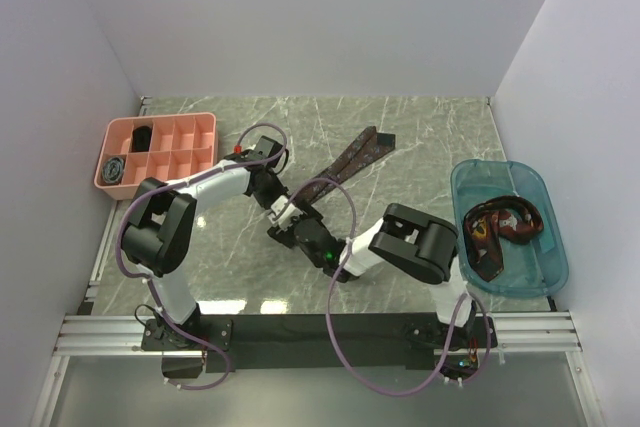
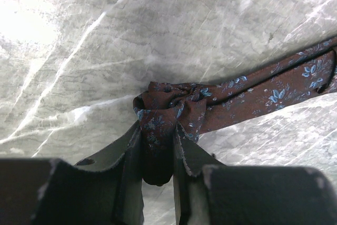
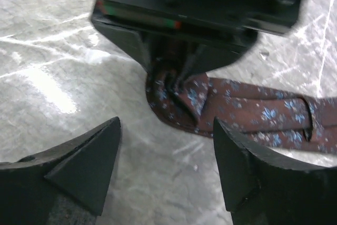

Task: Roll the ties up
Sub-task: Roll the tie

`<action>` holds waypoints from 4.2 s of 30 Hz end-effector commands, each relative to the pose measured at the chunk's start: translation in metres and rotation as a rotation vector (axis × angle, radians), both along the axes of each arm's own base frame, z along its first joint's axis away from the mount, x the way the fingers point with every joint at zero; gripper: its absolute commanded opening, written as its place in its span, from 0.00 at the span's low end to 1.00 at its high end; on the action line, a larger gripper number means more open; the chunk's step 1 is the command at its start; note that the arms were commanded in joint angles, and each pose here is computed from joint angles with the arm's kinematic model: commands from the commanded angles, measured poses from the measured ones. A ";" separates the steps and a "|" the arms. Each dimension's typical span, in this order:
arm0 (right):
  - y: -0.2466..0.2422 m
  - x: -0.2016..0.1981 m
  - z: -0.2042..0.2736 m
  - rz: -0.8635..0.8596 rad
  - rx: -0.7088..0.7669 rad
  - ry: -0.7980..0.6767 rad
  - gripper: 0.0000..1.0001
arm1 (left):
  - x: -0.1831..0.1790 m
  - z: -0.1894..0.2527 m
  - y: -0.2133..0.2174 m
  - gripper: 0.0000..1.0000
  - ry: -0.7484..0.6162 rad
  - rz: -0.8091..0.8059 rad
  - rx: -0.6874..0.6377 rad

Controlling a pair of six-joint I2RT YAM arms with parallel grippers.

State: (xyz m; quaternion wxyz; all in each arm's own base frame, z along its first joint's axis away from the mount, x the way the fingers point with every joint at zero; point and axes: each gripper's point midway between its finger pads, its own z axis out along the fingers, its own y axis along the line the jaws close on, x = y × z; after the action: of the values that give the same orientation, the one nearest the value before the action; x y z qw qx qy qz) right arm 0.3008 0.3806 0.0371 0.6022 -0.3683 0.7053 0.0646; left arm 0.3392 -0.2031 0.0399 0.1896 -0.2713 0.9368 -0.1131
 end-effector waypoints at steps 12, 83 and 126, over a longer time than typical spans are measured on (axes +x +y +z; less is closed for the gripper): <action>0.020 0.013 0.007 -0.028 0.012 -0.134 0.57 | -0.019 0.011 0.000 0.01 0.042 -0.068 0.003; 0.008 -0.033 -0.059 -0.169 0.178 0.345 0.01 | 0.013 0.111 0.059 0.58 -0.264 0.156 -0.190; -0.070 -0.065 -0.072 -0.445 0.760 0.951 0.00 | -0.067 0.029 -0.041 0.72 -0.184 0.076 -0.293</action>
State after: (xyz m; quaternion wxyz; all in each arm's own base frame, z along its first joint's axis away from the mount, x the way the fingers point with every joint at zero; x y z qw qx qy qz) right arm 0.2562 0.3369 0.0211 0.3357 0.1536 0.8113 0.4533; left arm 0.2628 -0.2537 0.0548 0.2038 -0.3161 0.8853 -0.2734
